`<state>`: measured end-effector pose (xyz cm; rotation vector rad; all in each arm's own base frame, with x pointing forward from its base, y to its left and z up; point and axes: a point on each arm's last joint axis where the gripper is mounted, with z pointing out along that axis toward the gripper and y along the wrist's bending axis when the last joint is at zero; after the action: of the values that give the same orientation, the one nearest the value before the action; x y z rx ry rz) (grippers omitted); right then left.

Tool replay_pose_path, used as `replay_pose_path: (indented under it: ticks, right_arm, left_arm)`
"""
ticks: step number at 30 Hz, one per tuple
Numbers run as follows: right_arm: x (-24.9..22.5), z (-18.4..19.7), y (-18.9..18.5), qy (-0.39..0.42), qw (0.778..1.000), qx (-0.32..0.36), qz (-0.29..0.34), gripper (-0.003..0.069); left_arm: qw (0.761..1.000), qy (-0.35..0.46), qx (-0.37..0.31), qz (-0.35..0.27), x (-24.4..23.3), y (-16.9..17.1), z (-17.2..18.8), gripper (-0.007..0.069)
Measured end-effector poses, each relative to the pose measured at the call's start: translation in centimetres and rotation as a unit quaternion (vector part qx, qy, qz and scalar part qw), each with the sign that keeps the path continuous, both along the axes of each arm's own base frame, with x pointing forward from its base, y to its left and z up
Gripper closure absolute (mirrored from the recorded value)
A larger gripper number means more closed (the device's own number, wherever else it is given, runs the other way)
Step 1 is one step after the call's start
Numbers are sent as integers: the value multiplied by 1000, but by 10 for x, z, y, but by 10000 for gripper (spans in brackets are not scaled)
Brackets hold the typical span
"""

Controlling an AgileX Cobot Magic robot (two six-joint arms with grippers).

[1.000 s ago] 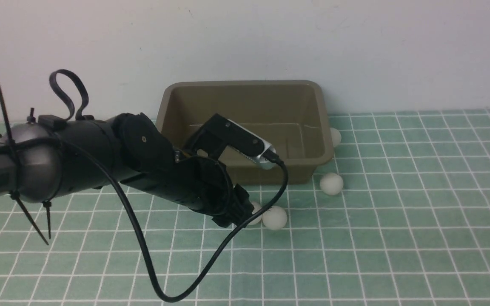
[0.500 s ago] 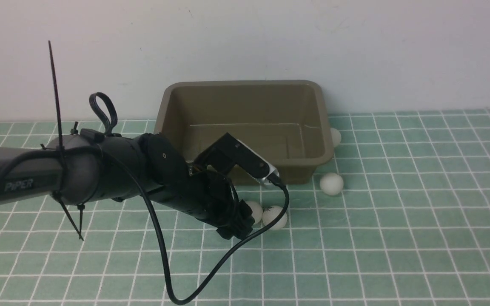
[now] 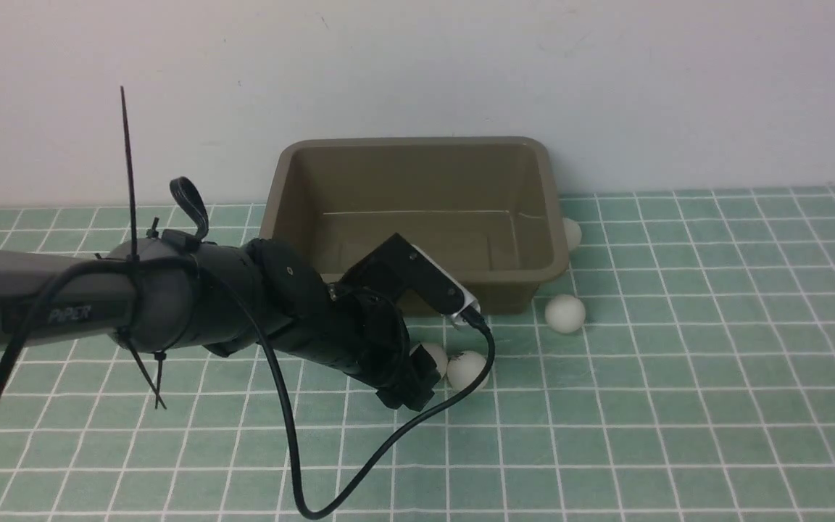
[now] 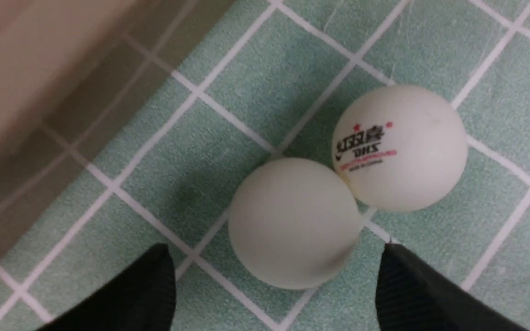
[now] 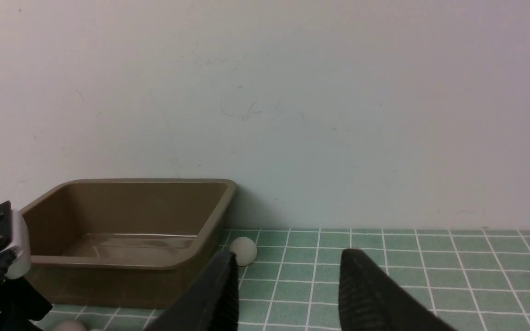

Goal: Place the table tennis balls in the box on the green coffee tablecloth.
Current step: 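Reach for and grasp a ping pong ball on the table beside the basket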

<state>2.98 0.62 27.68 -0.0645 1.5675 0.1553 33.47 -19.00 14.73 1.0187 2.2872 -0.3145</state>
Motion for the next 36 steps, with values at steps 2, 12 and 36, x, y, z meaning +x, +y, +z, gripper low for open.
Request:
replay_pose_path:
  ticks: [2, 12, 36]
  right_arm:
    - [0, 0, 0, 0, 1000, 0, 0, 374]
    - [0, 0, 0, 0, 1000, 0, 0, 374]
    - [0, 0, 0, 0, 1000, 0, 0, 374]
  left_arm:
    - [1000, -1, 3, -5, 1, 0, -4, 102]
    - [1000, -23, 11, -6, 6, -1, -13, 246]
    - [996, -15, -43, -82, -14, -8, 33, 513]
